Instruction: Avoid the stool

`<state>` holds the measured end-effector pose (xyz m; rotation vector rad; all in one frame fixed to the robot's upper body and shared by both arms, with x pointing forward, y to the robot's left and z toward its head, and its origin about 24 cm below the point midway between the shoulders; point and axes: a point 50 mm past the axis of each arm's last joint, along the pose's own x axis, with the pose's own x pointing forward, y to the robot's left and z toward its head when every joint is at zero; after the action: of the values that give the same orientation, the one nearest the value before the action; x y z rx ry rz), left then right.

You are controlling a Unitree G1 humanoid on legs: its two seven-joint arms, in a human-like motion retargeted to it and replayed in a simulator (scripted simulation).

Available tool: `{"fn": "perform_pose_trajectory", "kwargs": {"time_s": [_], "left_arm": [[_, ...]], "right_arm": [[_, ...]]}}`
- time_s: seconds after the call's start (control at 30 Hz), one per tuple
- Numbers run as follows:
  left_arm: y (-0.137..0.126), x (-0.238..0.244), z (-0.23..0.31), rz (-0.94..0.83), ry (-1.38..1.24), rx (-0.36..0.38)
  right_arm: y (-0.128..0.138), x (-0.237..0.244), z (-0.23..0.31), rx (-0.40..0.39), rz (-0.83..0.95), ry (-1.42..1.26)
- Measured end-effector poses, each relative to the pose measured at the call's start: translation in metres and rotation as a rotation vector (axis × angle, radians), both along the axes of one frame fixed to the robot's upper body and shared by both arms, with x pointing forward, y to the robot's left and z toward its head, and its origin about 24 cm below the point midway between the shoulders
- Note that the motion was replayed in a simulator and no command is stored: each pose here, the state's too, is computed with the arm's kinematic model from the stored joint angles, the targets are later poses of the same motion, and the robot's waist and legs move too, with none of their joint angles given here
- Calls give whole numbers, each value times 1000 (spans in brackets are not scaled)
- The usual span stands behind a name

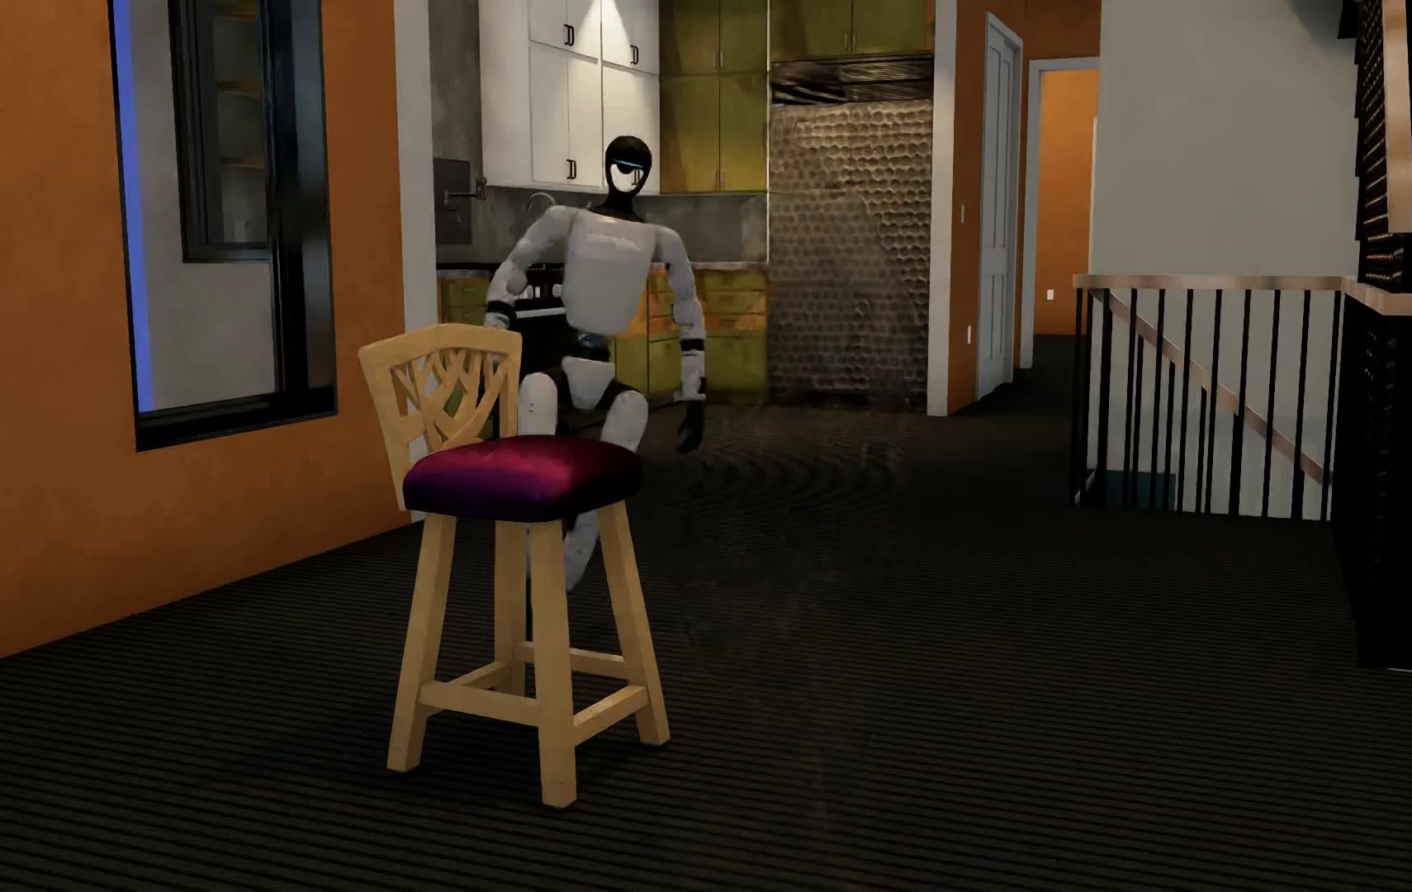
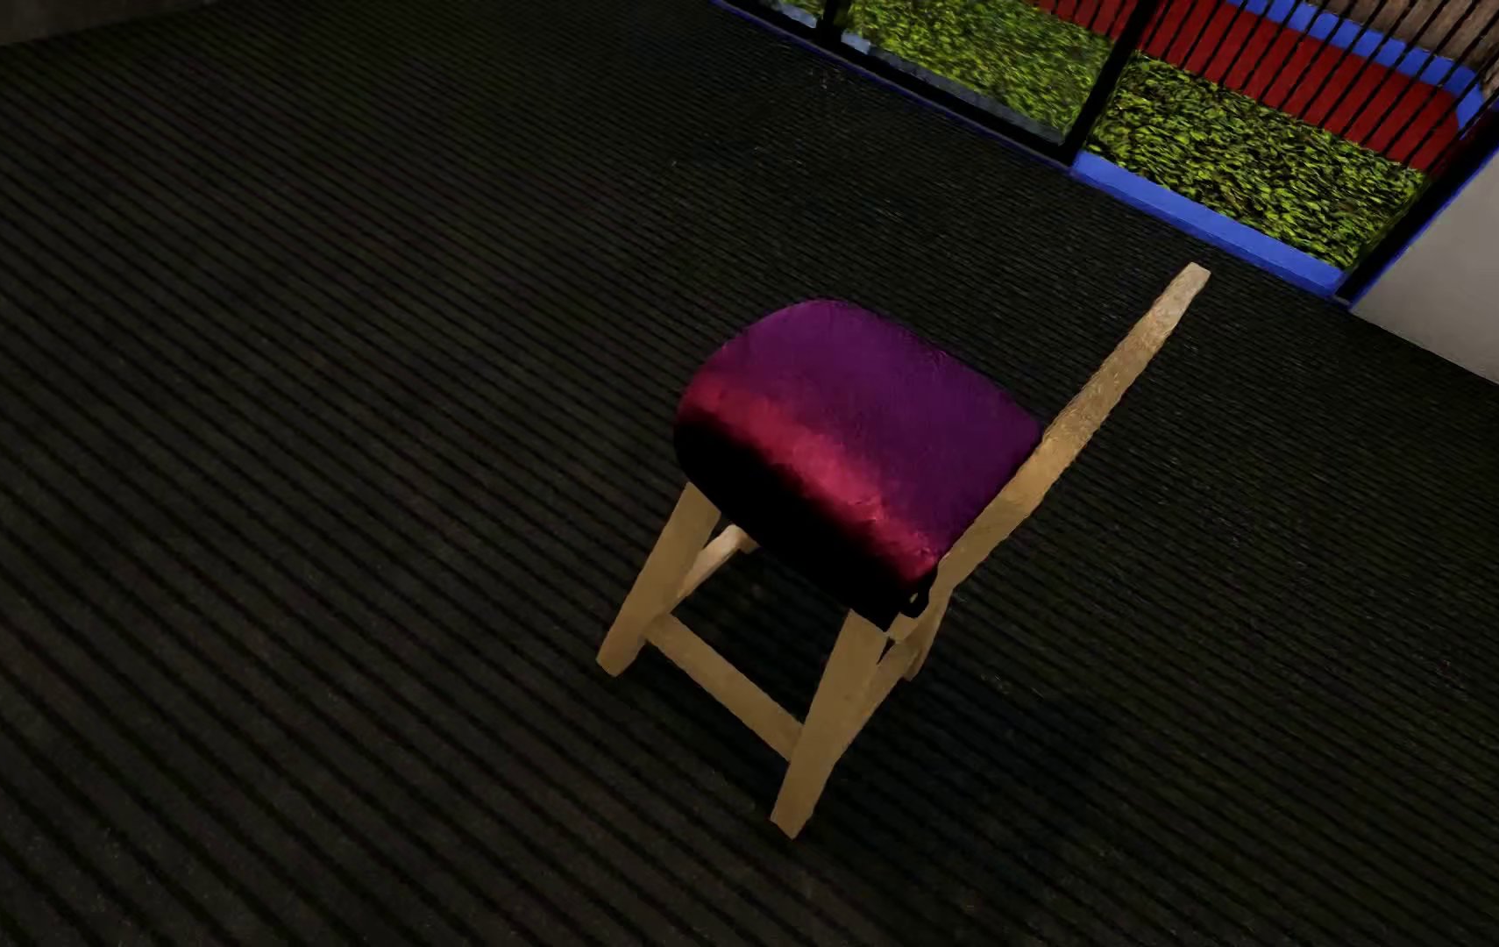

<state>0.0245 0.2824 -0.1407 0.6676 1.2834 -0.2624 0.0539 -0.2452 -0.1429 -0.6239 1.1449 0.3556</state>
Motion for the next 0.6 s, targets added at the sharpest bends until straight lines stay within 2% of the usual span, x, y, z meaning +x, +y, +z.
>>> {"fn": "perform_pose_trajectory", "kwargs": {"time_s": [0.1,0.2,0.27,0.4,0.47,0.6], "left_arm": [[-13,49,5,-44,-140,-44],[-23,57,3,-64,-147,-62],[-18,38,-1,-67,-87,-47],[-6,-36,-10,-40,158,12],[-11,-60,-10,-72,231,1],[-11,-40,-8,-12,131,-16]], "right_arm": [[1,-18,-5,-10,15,66],[3,-31,-9,-18,65,128],[8,-40,-13,-18,89,170],[2,-52,-14,-38,84,211],[-6,-39,-12,-60,69,178],[-3,18,2,-11,-21,-40]]}}
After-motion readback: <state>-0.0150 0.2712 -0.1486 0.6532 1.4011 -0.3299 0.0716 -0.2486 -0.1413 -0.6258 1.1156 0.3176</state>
